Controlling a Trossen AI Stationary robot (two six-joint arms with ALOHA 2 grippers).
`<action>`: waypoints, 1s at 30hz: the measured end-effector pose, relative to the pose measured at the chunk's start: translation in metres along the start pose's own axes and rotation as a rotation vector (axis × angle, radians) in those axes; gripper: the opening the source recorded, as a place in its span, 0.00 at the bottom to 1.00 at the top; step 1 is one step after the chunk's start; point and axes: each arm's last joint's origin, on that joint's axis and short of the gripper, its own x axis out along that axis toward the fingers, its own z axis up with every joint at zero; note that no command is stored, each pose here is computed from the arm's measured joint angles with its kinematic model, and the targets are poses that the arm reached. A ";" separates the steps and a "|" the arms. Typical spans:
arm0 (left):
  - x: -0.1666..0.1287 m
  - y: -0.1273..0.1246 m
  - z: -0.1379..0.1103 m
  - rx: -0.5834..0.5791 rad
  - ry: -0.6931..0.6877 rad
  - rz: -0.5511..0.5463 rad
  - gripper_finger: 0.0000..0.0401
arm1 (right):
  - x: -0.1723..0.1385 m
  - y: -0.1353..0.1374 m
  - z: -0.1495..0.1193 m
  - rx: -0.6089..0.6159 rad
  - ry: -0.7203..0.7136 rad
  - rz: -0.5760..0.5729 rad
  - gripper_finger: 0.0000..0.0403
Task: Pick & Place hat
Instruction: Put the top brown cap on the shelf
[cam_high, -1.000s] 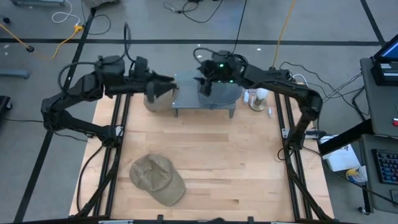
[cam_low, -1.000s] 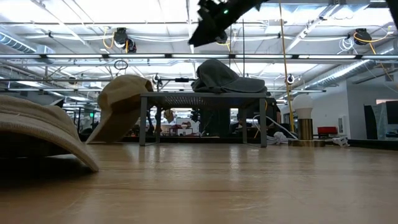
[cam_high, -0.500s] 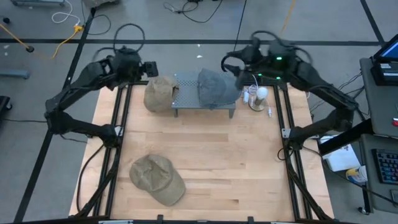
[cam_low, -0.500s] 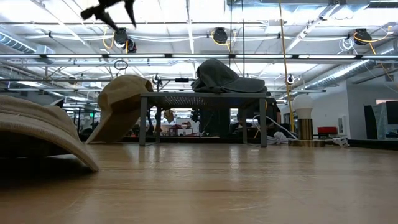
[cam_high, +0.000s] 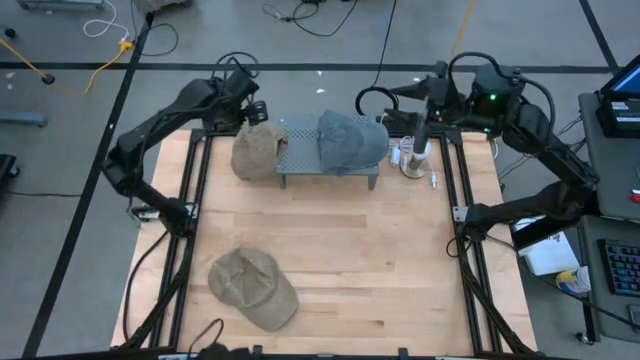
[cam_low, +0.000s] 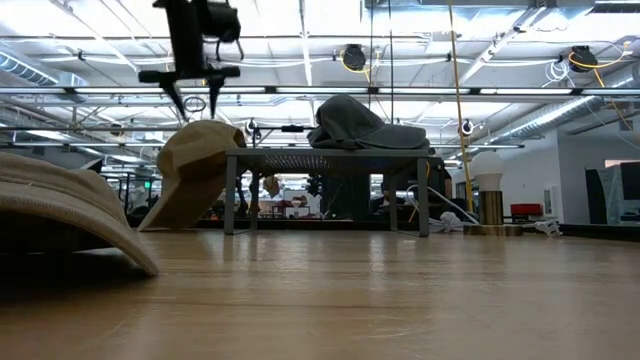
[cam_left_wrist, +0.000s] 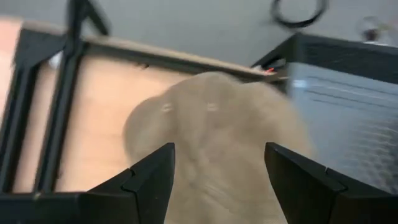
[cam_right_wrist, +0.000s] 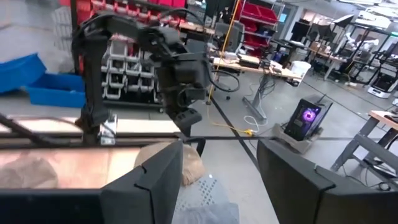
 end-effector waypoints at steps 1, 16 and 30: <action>0.005 0.003 0.002 -0.028 0.025 0.030 0.63 | -0.003 0.000 -0.001 -0.011 0.009 0.002 0.49; 0.030 0.012 0.001 -0.170 0.243 0.015 0.63 | -0.006 0.001 -0.004 -0.070 0.044 0.009 0.49; 0.052 0.016 -0.007 -0.211 0.273 0.015 0.45 | -0.006 0.001 -0.004 -0.070 0.043 0.009 0.49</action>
